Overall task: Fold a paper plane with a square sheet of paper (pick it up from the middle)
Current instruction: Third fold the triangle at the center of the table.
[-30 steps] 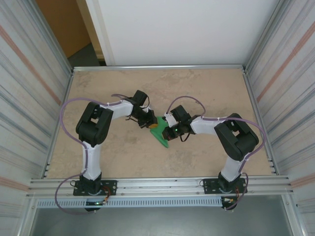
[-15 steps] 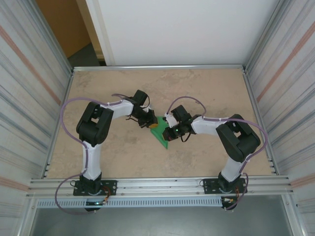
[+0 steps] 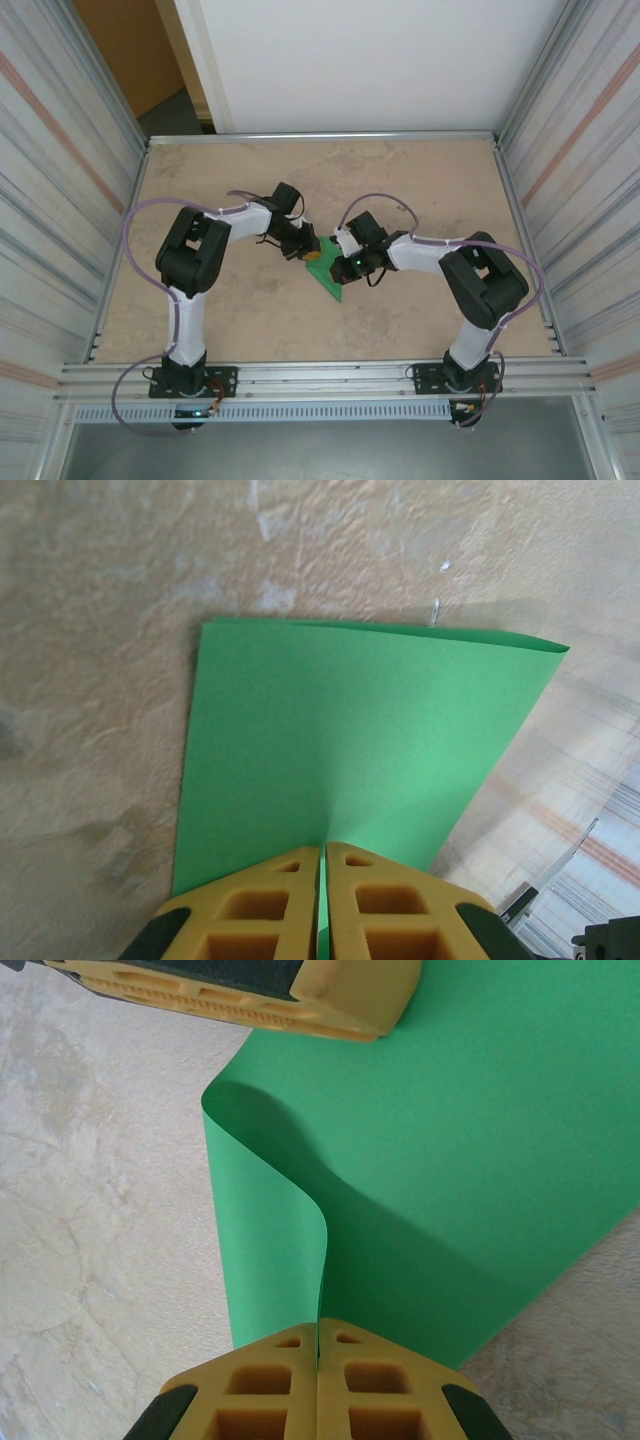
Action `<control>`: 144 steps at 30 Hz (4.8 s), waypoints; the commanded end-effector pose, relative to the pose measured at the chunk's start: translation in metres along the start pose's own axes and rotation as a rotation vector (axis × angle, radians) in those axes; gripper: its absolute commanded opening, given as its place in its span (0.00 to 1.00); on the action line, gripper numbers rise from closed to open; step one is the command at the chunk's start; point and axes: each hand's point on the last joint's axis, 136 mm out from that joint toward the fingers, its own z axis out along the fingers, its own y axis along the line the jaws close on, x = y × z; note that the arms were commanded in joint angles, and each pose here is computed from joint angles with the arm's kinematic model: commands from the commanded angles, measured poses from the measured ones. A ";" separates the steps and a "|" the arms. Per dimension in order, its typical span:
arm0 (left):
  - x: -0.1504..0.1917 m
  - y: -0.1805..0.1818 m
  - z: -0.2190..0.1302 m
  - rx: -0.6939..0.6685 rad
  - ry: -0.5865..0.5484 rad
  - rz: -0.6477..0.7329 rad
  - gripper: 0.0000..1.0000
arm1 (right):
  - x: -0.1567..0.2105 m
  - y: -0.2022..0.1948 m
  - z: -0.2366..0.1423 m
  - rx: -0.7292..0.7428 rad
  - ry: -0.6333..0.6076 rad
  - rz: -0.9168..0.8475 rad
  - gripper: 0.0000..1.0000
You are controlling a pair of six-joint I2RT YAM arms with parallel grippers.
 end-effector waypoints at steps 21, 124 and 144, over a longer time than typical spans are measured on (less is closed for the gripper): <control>0.004 0.006 0.007 -0.025 0.026 0.002 0.10 | -0.002 -0.010 0.006 0.037 0.018 0.034 0.00; 0.001 0.012 -0.002 -0.075 -0.028 -0.053 0.10 | -0.010 -0.003 -0.003 0.018 0.012 0.065 0.00; 0.006 0.023 0.004 -0.117 0.007 -0.053 0.09 | -0.011 -0.007 -0.003 0.032 0.004 0.071 0.00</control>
